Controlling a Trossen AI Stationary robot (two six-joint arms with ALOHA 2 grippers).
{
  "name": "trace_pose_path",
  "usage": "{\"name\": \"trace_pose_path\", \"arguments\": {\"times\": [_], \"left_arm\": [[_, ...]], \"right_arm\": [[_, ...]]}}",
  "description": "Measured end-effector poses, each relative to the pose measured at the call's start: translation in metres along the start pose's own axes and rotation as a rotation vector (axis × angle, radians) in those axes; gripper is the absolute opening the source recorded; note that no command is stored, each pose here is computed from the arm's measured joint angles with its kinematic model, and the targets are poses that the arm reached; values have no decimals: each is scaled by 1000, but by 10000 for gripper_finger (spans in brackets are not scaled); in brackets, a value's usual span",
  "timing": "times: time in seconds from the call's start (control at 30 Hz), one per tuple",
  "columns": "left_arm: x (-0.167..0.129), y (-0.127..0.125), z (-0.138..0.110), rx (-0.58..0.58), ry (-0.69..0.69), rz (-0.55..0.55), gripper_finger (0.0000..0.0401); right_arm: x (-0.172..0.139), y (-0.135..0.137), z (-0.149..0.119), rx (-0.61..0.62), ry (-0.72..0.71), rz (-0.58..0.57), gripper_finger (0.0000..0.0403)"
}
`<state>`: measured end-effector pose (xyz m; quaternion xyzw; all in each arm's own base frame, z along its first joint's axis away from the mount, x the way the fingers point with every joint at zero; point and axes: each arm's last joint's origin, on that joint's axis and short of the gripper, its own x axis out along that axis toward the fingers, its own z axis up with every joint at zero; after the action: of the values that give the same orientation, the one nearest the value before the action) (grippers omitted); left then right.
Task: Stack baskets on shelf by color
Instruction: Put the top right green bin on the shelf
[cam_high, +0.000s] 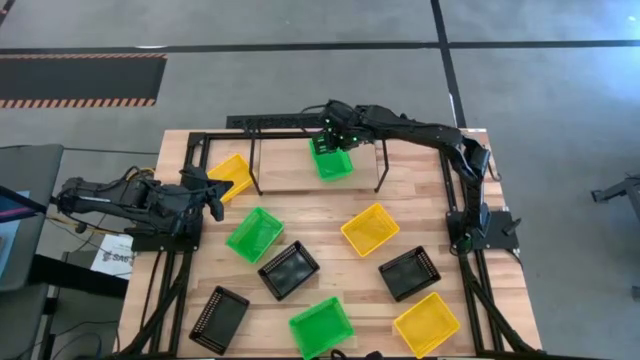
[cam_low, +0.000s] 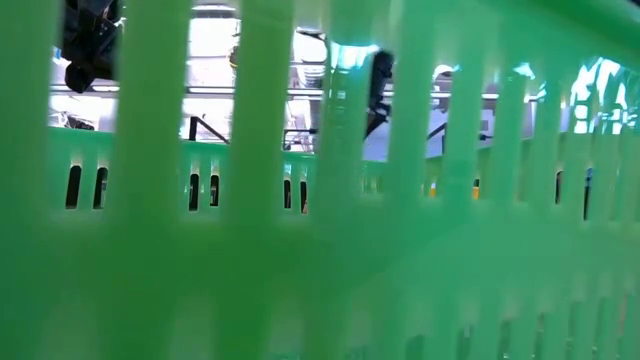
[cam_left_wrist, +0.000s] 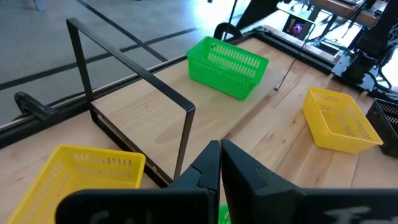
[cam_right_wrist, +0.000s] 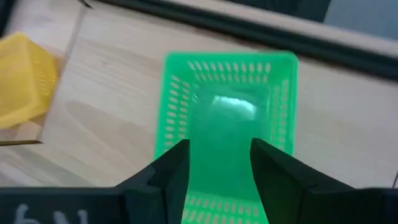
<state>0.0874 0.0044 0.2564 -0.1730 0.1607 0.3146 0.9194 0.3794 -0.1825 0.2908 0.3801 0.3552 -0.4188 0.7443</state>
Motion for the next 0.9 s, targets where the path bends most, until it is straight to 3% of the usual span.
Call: {"name": "trace_pose_path", "arguments": {"times": [0.2, 0.43, 0.6, 0.73, 0.9], "left_arm": [[0, 0, -1, 5, 5, 4, 0], [0, 0, -1, 5, 5, 4, 0], [0, 0, -1, 4, 5, 3, 0], [0, 1, -1, -7, 5, 5, 0], [0, 1, -1, -11, 6, 8, 0]], "right_arm": [[-18, 13, 9, -75, -48, 77, 150], [-22, 37, -4, -211, -78, 185, 13], [-15, 52, 0, -211, -122, 322, 5], [7, 58, -2, -217, -75, 387, 3], [44, 58, -15, -222, 27, 340, 2]]}}
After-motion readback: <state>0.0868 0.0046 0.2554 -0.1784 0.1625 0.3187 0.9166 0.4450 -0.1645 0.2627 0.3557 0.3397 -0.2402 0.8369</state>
